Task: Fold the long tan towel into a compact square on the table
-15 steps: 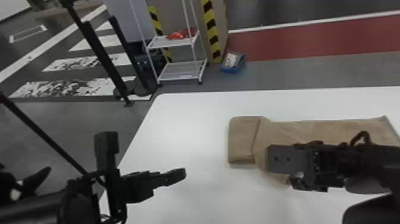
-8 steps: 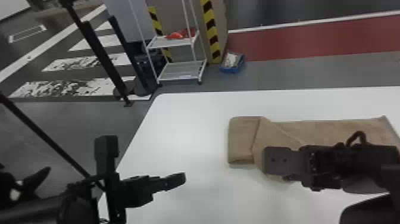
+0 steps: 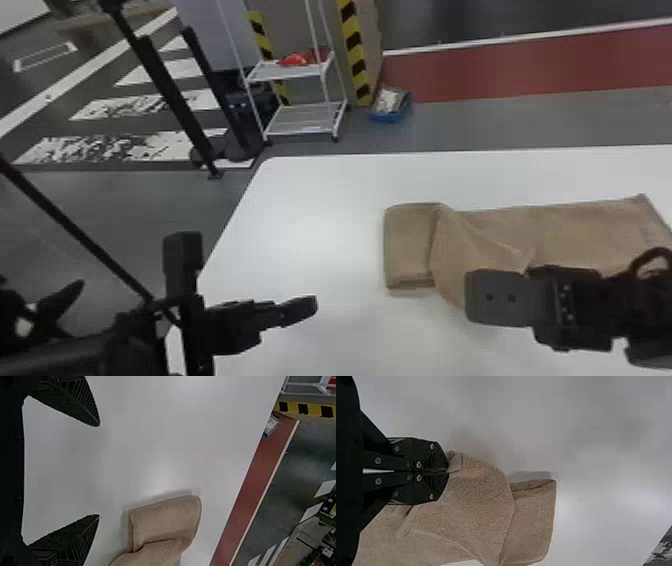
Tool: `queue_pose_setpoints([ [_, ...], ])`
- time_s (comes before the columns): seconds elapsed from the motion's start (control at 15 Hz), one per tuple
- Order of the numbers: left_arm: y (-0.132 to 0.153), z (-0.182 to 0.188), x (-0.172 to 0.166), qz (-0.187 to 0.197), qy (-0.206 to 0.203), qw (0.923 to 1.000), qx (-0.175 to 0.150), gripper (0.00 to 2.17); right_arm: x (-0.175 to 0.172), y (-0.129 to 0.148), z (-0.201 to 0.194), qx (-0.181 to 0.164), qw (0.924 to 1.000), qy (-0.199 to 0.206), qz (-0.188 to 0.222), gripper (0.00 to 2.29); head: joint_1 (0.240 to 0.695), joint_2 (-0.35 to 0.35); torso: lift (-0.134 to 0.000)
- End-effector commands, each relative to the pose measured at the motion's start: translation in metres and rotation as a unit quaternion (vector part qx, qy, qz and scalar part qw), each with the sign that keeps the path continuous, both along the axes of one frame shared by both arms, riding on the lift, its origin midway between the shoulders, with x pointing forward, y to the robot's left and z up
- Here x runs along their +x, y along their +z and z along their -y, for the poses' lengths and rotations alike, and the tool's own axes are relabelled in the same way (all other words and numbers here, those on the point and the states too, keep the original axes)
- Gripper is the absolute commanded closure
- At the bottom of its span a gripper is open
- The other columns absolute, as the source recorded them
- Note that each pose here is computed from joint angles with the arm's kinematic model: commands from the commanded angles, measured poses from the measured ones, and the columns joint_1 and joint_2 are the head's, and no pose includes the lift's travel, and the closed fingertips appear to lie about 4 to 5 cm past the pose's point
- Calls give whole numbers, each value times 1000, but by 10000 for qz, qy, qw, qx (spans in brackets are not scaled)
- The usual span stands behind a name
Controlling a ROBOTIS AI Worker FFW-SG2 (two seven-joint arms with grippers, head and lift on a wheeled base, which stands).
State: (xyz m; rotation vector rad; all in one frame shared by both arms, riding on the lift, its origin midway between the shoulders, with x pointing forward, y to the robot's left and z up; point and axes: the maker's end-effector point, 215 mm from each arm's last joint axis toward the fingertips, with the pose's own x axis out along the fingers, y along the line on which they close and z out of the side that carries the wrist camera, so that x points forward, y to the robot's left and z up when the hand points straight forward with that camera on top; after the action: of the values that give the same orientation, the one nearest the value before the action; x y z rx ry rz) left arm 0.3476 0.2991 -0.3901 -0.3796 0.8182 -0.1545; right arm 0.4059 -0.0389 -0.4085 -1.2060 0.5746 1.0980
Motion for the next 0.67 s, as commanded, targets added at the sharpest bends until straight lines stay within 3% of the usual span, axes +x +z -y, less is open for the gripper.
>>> queue_pose_setpoints([
  [0.0, -3, 4, -3, -64, -17, 9999, -75, 66, -6, -7, 7, -43, 9999, -82, -63, 1318, 695, 350, -125],
  [0.07, -4, 4, -4, -79, -16, 9999, -79, 66, -5, -8, 8, -28, 9999, -147, -73, 1278, 695, 350, -125],
  [0.2, -7, 5, -4, -108, -19, 9999, -111, 66, -2, -2, 6, 146, 9993, -341, -55, 691, 695, 350, -125],
  [0.33, -9, 5, -5, -131, -24, 9998, -136, 66, 2, 7, 5, 218, 9991, -349, 55, 390, 695, 350, -125],
  [0.6, -14, 6, -6, -196, -18, 9997, -175, 66, 14, 7, 8, 117, 9991, -348, 201, 404, 695, 350, -125],
])
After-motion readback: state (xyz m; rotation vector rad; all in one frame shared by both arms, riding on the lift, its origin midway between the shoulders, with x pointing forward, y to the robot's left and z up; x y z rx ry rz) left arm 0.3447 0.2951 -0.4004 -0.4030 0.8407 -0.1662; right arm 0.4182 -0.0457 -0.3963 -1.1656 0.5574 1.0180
